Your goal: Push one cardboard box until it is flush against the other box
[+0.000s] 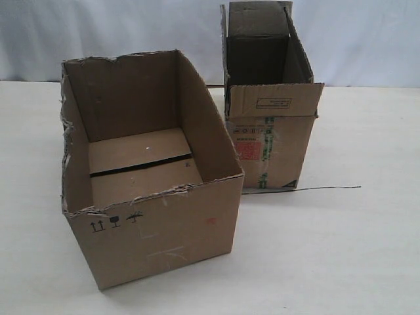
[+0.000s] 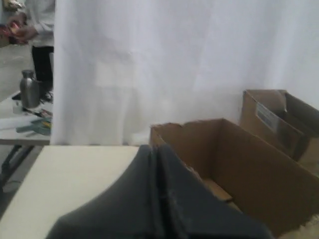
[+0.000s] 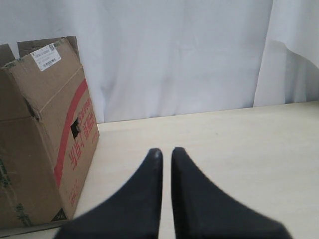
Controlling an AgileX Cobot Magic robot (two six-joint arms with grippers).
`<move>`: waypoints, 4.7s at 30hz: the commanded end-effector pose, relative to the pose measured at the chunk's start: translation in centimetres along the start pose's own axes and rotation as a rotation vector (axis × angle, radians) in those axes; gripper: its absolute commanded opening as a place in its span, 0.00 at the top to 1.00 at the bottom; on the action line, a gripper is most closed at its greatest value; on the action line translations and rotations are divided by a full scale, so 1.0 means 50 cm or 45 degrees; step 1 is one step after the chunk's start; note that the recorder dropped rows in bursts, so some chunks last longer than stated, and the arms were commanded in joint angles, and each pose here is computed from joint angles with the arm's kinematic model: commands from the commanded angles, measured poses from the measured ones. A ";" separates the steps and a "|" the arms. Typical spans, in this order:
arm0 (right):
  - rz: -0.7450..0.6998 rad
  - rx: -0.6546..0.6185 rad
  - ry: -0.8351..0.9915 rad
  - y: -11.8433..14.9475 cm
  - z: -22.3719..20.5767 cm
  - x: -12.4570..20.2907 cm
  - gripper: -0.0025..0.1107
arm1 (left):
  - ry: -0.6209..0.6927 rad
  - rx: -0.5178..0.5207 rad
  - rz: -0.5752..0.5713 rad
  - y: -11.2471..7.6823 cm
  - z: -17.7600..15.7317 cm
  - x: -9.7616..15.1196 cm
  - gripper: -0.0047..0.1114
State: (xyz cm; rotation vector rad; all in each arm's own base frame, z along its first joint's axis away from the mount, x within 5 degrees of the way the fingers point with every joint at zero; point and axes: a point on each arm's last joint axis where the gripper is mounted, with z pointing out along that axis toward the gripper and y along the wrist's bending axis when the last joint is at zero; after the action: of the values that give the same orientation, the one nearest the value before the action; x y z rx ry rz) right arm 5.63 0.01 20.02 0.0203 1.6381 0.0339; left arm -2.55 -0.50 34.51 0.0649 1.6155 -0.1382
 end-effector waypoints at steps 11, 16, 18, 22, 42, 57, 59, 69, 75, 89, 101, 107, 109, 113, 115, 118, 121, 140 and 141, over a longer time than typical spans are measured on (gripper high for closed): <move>0.002 0.011 0.006 -0.001 0.000 0.003 0.93 | 0.627 0.265 0.067 -0.035 0.075 0.039 0.96; 0.002 0.011 0.006 -0.001 0.000 0.003 0.93 | 0.914 0.320 0.144 -0.027 0.124 0.055 0.96; 0.002 0.011 0.006 -0.001 0.000 0.003 0.93 | 0.938 0.394 0.160 -0.033 0.135 0.056 0.96; 0.002 0.011 0.006 -0.001 0.000 0.003 0.93 | 0.973 0.513 0.204 -0.042 0.149 0.057 0.96; 0.002 0.011 0.006 -0.001 0.000 0.003 0.93 | 1.155 0.852 0.372 -0.084 0.233 0.033 0.96; 0.002 0.011 0.006 -0.001 0.000 0.003 0.93 | 1.210 1.165 0.674 -0.176 0.333 -0.003 0.96; 0.002 0.011 0.006 -0.001 0.000 0.003 0.93 | 1.234 1.190 0.774 -0.193 0.343 0.008 0.96; 0.002 0.011 0.006 -0.001 0.000 0.003 0.93 | 1.387 1.279 1.041 -0.295 0.376 0.090 0.96; 0.002 0.011 0.006 -0.001 0.000 0.003 0.93 | 1.396 1.195 1.181 -0.330 0.410 0.140 0.96; 0.002 0.011 0.006 -0.001 0.000 0.003 0.93 | 1.184 0.939 1.334 -0.315 0.458 0.128 0.96; 0.002 0.011 0.006 -0.001 0.000 0.003 0.93 | 0.990 0.872 1.365 -0.309 0.493 0.113 0.96; 0.002 0.011 0.006 -0.001 0.000 0.003 0.93 | 0.957 0.787 1.304 -0.271 0.530 0.105 0.96; 0.002 0.011 0.006 -0.001 0.000 0.003 0.93 | 0.949 0.771 1.293 -0.263 0.537 0.103 0.96; 0.002 0.011 0.006 -0.001 0.000 0.003 0.93 | 0.896 0.758 1.254 -0.259 0.548 0.097 0.96; 0.002 0.011 0.006 -0.001 0.000 0.003 0.93 | 0.890 0.771 1.283 -0.259 0.548 0.098 0.96; 0.002 0.011 0.006 -0.001 0.000 0.003 0.93 | 1.024 0.799 1.273 -0.268 0.528 0.066 0.96; 0.002 0.011 0.006 -0.001 0.000 0.003 0.93 | 1.144 0.953 1.232 -0.288 0.499 0.045 0.96; 0.002 0.011 0.006 -0.001 0.000 0.003 0.93 | 1.247 1.028 1.448 -0.344 0.602 0.199 0.96; 0.002 0.011 0.006 -0.001 0.000 0.003 0.93 | 1.228 1.022 1.464 -0.345 0.605 0.200 0.96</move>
State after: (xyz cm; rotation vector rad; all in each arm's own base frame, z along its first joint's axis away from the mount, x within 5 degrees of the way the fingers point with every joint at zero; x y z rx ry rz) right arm 5.63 0.01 20.02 0.0203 1.6381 0.0339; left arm 24.19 -21.56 24.23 1.8771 2.1322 0.1509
